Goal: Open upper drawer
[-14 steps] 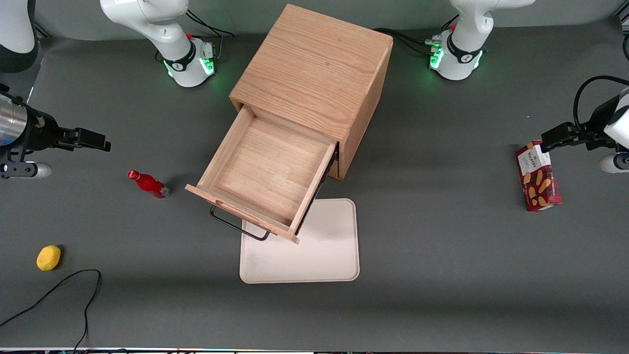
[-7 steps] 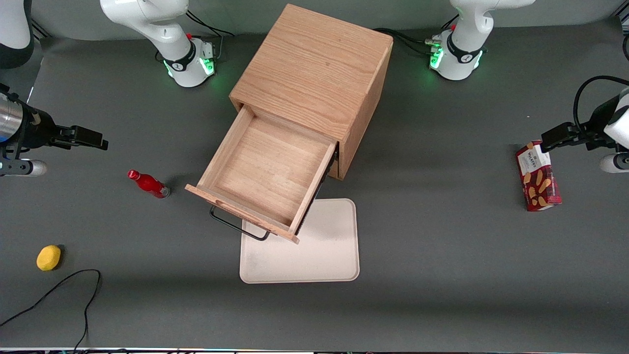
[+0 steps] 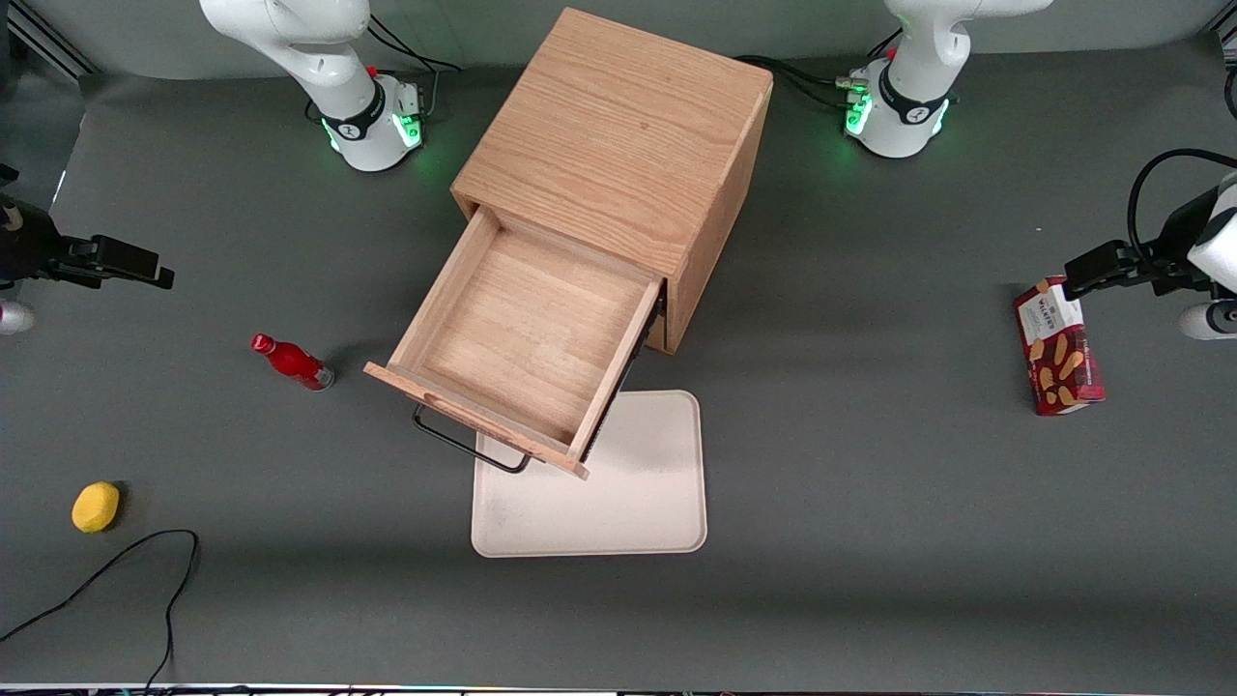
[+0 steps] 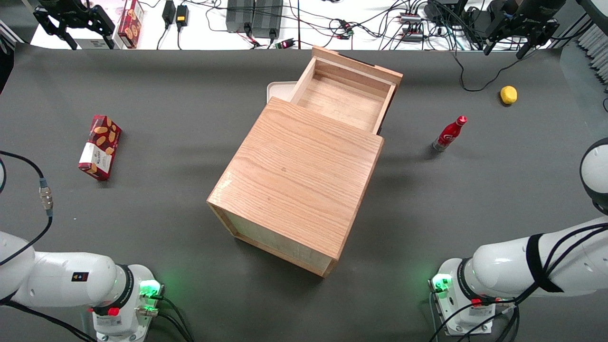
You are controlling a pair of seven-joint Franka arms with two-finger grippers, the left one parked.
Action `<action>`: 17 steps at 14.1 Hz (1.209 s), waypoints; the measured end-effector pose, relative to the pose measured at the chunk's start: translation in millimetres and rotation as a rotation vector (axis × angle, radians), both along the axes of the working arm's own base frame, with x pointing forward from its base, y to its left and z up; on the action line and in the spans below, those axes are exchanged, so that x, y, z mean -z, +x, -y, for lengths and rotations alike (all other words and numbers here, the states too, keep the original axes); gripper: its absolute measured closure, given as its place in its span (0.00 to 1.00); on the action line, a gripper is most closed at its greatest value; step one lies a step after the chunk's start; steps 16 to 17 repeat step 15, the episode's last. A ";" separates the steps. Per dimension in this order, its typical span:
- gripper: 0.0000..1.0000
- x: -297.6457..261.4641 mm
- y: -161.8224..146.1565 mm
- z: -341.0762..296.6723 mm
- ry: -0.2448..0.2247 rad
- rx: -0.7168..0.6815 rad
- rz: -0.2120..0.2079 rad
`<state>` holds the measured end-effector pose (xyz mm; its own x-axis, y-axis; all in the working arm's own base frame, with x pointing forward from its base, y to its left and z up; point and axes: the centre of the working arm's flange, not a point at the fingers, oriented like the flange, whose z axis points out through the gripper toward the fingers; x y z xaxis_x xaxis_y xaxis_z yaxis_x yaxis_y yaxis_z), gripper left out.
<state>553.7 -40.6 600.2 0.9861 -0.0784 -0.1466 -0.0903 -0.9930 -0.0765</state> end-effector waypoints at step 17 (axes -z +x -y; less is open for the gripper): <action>0.00 -7.6 6.2 -25.4 0.001 -0.048 0.026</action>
